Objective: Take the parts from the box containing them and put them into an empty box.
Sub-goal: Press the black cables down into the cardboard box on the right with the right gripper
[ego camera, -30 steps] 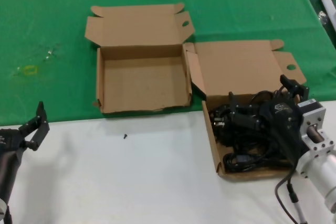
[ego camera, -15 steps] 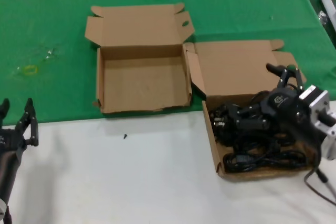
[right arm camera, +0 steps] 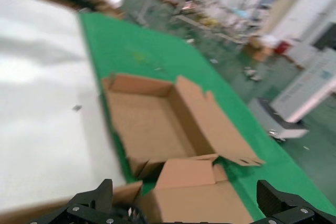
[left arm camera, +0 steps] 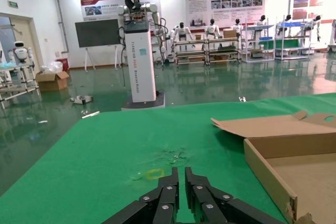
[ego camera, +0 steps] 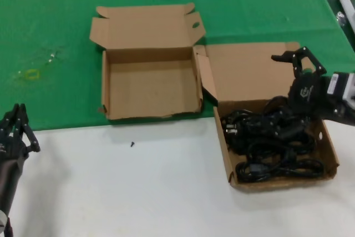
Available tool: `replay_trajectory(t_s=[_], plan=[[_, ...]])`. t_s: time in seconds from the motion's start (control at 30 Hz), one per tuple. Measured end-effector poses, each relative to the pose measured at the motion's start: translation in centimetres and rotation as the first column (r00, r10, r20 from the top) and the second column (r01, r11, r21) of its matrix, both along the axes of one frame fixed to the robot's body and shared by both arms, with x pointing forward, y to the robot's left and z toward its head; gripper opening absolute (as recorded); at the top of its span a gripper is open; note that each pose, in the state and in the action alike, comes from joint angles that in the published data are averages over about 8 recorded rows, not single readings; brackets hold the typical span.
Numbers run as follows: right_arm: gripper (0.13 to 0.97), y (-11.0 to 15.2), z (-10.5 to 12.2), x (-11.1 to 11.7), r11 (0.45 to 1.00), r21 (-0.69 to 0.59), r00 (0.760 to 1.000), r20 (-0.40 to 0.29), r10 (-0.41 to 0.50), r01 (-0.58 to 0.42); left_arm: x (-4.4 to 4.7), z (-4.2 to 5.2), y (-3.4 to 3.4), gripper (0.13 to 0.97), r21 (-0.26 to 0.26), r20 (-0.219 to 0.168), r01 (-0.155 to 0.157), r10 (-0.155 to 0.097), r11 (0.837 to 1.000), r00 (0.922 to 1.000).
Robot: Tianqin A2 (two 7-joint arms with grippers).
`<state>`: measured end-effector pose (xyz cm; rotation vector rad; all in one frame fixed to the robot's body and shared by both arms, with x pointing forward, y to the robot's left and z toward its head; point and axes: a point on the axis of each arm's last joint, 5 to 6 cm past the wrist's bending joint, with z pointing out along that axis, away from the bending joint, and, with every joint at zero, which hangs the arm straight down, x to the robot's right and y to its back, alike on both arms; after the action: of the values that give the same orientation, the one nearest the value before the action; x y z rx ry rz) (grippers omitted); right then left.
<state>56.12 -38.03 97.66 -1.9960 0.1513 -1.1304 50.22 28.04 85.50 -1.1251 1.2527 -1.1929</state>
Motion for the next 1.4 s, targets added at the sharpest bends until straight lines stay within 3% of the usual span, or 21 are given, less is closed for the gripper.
replay_trajectory(t_s=[0.27,0.57,0.93,1.4], plan=[[0.966,-1.4,2.4,1.0,0.967,-0.201,0.987,-0.057,0.15,-0.158,0.0,0.0,0.0,0.161,0.0,0.0,0.0,0.0,1.0,1.0],[0.966,-2.6,2.9,1.9,0.889,-0.361,0.958,-0.158,0.239,-0.282,0.0,0.0,0.0,0.143,0.0,0.0,0.0,0.0,1.0,1.0],[0.966,-3.1,2.1,4.3,0.83,-0.48,0.959,-0.147,0.242,-0.284,0.0,0.0,0.0,0.143,0.0,0.0,0.0,0.0,1.0,1.0],[0.926,-2.5,1.2,6.4,0.821,-0.501,0.961,-0.121,0.249,-0.275,0.0,0.0,0.0,0.143,0.0,0.0,0.0,0.0,1.0,1.0]])
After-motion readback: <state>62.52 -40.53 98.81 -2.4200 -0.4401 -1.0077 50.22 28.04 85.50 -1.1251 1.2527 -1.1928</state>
